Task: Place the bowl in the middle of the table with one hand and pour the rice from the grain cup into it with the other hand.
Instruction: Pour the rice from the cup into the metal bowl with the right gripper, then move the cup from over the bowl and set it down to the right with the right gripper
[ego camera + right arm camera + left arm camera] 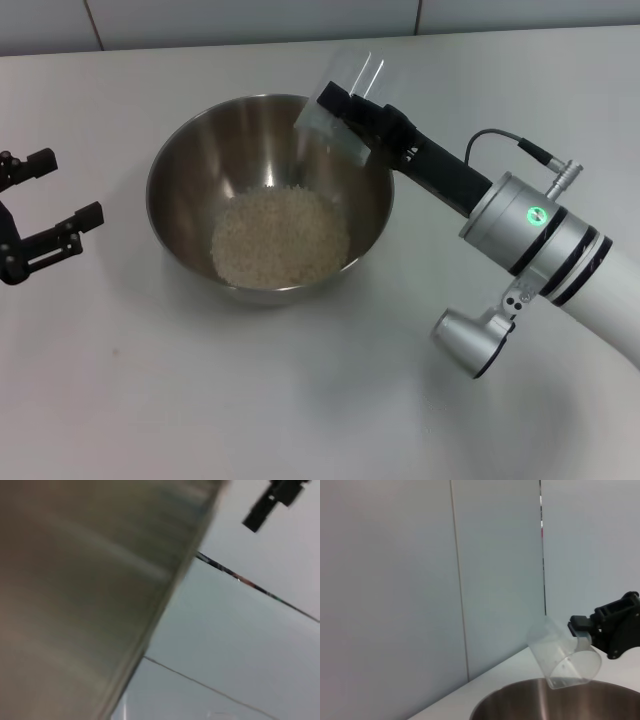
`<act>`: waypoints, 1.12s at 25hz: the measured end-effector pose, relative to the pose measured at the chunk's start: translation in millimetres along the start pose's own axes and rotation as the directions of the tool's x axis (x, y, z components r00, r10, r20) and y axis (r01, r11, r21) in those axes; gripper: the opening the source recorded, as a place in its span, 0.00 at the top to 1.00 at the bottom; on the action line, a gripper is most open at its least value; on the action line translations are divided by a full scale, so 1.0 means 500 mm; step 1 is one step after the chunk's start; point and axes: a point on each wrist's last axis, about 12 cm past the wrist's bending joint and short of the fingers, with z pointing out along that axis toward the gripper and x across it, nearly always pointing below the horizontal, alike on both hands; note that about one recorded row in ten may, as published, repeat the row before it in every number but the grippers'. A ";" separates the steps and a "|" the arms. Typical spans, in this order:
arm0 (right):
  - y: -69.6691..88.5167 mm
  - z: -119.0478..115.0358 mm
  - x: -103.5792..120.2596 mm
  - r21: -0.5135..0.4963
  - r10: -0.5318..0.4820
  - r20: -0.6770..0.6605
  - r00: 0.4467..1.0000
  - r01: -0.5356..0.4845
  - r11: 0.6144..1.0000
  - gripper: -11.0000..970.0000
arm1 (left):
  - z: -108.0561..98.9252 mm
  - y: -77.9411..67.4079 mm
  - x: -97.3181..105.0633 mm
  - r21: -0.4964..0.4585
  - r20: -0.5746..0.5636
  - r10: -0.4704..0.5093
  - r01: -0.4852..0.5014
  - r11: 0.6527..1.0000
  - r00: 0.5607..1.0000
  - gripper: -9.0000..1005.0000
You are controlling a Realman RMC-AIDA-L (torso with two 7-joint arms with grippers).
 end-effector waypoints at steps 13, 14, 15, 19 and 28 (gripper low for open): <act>-0.010 -0.019 0.002 0.118 0.680 -0.132 0.721 -0.670 0.733 0.97 | -0.004 0.005 -0.002 -0.029 0.028 0.001 0.000 1.000 1.000 0.22; -0.010 -0.021 0.003 0.132 0.721 -0.135 0.680 -0.708 0.693 0.97 | -0.003 0.005 -0.002 -0.029 0.029 0.001 -0.001 1.000 1.000 0.22; -0.009 -0.024 0.004 0.144 0.755 -0.137 0.641 -0.742 0.655 0.97 | -0.003 0.005 -0.002 -0.029 0.030 0.002 -0.001 1.000 1.000 0.22; -0.005 -0.033 0.007 0.184 0.873 -0.127 0.471 -0.853 0.488 0.97 | -0.001 0.007 -0.004 -0.027 0.031 0.005 -0.004 1.000 1.000 0.22; 0.011 -0.062 0.041 0.322 0.997 -0.072 0.006 -0.946 0.029 0.97 | -0.005 0.009 -0.005 -0.041 0.037 0.004 -0.003 0.999 0.999 0.22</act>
